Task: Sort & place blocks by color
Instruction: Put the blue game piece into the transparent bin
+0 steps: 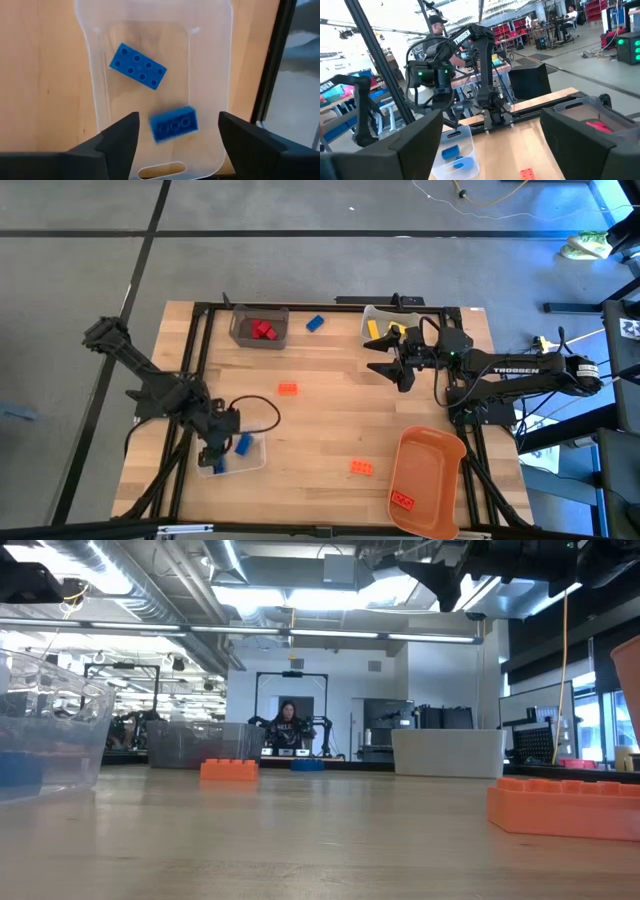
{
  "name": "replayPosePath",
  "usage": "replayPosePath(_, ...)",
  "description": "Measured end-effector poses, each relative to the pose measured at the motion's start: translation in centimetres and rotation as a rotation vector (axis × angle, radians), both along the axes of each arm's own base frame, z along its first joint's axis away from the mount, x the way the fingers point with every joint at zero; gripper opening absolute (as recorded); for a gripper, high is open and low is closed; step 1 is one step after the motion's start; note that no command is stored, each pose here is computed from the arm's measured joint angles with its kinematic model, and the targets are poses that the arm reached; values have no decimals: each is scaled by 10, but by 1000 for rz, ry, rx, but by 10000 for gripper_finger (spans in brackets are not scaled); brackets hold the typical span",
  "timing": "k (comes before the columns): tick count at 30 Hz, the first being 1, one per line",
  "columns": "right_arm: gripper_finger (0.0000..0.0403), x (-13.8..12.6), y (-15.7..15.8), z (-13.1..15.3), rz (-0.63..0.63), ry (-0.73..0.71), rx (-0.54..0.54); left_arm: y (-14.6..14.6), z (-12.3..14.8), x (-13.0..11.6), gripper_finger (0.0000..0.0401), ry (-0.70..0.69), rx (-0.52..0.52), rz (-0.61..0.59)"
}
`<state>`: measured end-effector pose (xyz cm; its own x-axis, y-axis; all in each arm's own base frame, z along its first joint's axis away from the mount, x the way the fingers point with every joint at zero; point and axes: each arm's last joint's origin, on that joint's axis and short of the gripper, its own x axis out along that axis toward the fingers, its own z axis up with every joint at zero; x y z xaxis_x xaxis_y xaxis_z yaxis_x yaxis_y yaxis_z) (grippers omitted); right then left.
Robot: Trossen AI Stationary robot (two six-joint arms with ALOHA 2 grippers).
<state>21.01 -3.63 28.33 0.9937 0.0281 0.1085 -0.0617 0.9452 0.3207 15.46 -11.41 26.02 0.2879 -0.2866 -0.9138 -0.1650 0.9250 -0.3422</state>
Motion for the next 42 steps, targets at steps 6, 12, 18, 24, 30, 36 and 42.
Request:
replayPosePath(6,335,0,0,0,1,0,9,25,38,9,262,-299,184,50)
replayPosePath(12,335,0,0,1,-3,-6,-23,72,85,18,261,-688,494,190)
replayPosePath(18,335,0,0,3,-8,-30,-50,118,93,19,261,-1058,453,323)
replayPosePath(24,335,0,0,3,-8,-31,-52,139,52,22,261,-1297,294,378)
replayPosePath(30,335,0,0,3,-8,-35,-53,140,18,27,261,-1308,168,420)
replayPosePath(36,335,0,0,3,-8,-35,-53,137,19,27,261,-1324,165,409)
replayPosePath(42,335,0,0,3,-24,-35,-52,137,20,27,261,-1324,167,410)
